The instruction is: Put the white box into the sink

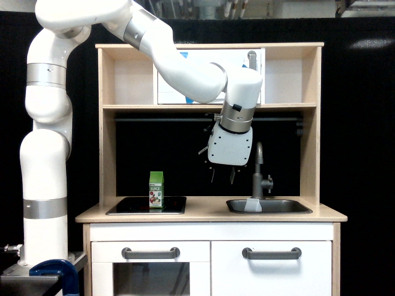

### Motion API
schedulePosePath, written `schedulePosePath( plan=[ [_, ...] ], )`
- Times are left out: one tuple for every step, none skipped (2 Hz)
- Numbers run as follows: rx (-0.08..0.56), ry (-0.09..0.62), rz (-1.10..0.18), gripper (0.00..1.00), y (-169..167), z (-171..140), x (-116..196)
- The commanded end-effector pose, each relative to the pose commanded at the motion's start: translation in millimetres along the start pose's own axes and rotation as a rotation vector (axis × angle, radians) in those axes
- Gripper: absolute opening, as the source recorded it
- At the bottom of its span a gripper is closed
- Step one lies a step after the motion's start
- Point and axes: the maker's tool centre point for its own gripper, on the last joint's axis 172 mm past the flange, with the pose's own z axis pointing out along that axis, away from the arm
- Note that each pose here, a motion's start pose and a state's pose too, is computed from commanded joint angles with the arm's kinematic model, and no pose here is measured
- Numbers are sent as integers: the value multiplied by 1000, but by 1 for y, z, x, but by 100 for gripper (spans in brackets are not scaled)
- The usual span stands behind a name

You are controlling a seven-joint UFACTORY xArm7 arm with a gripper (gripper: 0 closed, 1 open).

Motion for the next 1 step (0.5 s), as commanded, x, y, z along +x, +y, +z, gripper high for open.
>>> schedulePosePath(
  plan=[
    [0,0,0,100,-4,-7,0]
  ],
)
